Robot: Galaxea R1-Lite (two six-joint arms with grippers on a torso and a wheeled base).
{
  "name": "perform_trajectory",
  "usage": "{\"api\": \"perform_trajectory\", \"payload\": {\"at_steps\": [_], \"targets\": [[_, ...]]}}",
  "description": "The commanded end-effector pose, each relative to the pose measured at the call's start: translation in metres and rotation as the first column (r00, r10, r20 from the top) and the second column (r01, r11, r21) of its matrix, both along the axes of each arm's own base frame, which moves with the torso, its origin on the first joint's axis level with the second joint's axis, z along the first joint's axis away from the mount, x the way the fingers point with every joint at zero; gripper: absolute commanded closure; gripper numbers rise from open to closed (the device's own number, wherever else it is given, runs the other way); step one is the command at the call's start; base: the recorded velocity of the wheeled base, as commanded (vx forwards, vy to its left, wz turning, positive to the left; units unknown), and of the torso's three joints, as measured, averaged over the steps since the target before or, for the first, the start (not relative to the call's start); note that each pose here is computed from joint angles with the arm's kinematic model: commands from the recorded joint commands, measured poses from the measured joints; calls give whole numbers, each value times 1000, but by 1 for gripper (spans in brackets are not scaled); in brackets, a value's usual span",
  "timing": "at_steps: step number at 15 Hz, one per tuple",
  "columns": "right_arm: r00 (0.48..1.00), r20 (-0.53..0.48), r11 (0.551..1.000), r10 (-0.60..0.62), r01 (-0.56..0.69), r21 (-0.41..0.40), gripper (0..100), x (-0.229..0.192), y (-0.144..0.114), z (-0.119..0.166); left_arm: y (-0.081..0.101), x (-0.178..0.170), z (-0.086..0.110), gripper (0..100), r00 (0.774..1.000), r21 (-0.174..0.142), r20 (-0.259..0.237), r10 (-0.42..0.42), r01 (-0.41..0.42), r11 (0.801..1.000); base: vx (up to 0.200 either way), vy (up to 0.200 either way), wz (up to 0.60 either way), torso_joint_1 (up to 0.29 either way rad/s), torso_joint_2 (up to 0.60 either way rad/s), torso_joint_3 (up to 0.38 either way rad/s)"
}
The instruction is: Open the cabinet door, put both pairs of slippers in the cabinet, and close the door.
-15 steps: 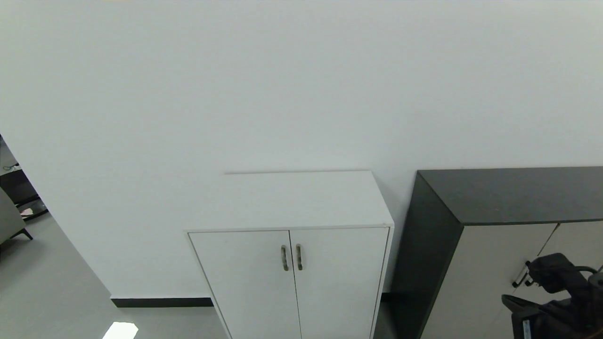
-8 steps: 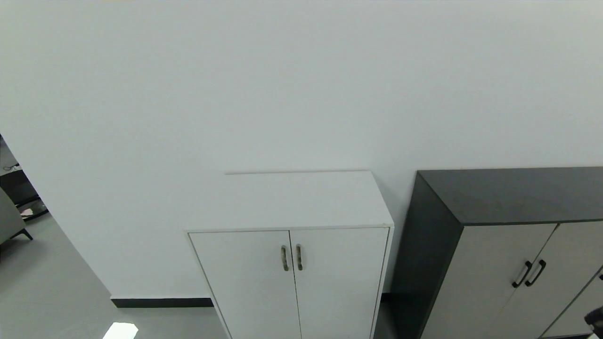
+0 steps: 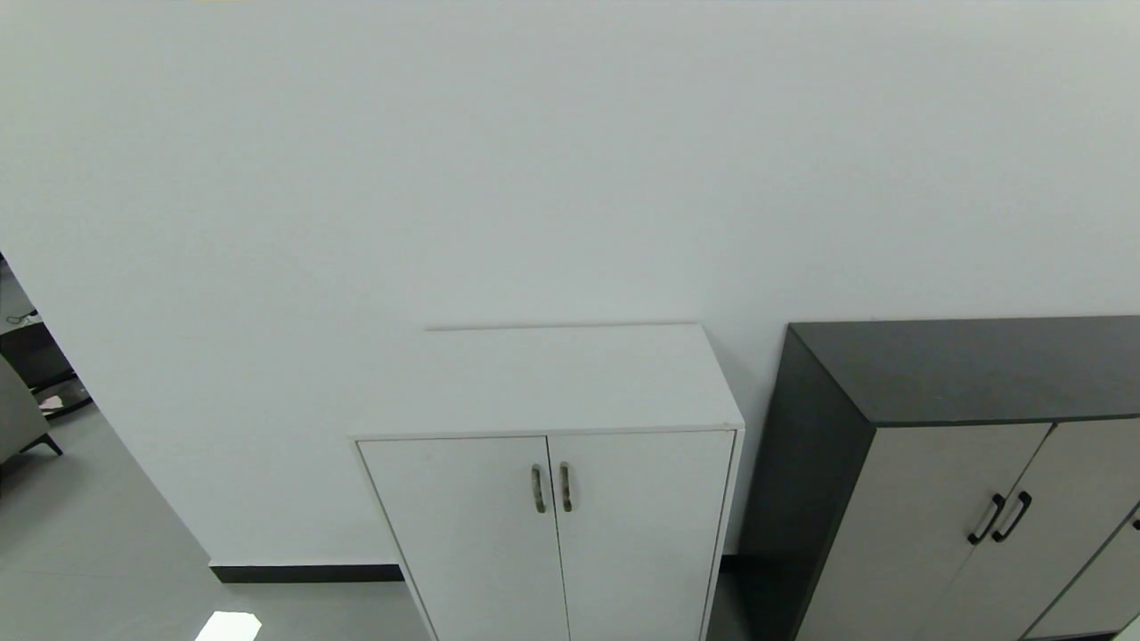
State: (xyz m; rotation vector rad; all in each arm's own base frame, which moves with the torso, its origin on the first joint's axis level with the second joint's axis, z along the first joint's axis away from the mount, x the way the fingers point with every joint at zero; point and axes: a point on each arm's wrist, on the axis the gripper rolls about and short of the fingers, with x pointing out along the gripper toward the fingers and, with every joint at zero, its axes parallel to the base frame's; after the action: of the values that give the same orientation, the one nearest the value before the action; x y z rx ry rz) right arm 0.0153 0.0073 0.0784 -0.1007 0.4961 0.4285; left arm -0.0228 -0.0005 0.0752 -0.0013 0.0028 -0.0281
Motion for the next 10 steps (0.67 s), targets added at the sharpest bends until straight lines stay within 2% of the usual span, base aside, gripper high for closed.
{"api": "perform_trajectory", "payload": {"at_steps": [1,3,4,6,8,10], "targets": [[1000,30,1000,-7,6,11,100,-3,-1,-1,0,0,0,100,1000,0,-2,0,0,1000,0,0,0,0,0,0],[991,101,995,-90,87,39,100,-8,-4,0,0,0,0,100,1000,0,0,0,0,1000,0,0,0,0,0,0],[969,171,983,-177,168,68,100,-14,-6,0,0,0,0,100,1000,0,0,0,0,1000,0,0,0,0,0,0],[927,243,958,-286,269,101,100,-20,-7,0,0,0,0,100,1000,0,0,0,0,1000,0,0,0,0,0,0],[896,290,941,-337,315,121,100,-24,-7,0,0,0,0,100,1000,-2,0,0,0,1000,0,0,0,0,0,0],[872,353,940,-339,306,149,100,-30,-7,-1,0,0,0,100,1000,-2,0,2,-2,1000,0,0,0,0,0,0]]}}
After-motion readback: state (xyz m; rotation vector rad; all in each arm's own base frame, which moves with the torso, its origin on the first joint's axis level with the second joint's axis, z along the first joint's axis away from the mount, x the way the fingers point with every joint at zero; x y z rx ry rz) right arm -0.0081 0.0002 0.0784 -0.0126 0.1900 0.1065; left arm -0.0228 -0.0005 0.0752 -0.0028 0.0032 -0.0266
